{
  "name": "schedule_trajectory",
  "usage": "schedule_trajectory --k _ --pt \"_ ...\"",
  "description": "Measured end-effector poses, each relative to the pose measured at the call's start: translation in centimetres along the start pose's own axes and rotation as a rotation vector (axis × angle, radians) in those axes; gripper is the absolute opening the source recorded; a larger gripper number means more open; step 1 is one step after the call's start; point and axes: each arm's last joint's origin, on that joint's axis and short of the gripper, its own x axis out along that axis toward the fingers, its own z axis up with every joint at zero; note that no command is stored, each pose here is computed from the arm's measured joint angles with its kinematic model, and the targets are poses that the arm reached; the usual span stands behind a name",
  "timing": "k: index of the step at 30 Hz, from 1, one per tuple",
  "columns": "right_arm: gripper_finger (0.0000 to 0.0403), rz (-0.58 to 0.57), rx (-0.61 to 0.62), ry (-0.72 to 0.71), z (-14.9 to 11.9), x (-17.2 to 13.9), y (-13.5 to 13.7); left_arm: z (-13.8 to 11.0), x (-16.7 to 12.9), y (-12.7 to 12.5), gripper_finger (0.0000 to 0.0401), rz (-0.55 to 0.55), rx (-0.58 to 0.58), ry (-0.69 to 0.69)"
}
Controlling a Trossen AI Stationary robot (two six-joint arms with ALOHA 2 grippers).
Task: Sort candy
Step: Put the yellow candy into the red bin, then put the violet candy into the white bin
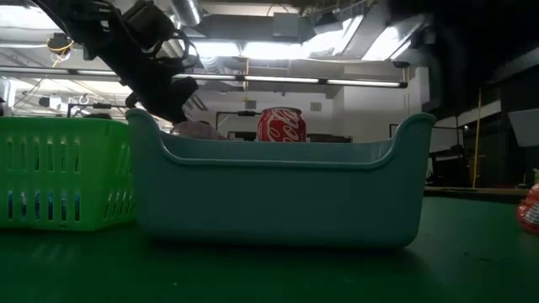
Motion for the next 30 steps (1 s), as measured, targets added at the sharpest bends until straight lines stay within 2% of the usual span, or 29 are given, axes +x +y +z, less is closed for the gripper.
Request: schedule_trajectory --k 6,13,17,25,30 --pt "0.0147 0.024 0.054 0.07 -2.4 0.6 2.3 0.0 0.1 0.1 0.0005 0.003 0.047 0.003" --pt "0.0147 0.037 0.115 0.06 -5.0 0.0 5.2 0.0 0.1 0.1 0.0074 0.003 0.027 0.003" --pt "0.0147 0.055 0.165 0.031 -6.7 -0.6 7.0 0.0 0.1 0.1 0.01 0.003 0.014 0.002" --pt "0.0147 0.155 0.216 -0.031 -9.5 -1.3 10.3 0.0 0.1 0.1 0.0106 0.002 0.012 0.002" --pt "0.0147 0.217 0.177 -0.061 -10.6 -1.2 12.4 0.0 0.1 0.0 0.0106 -0.037 -0.011 0.01"
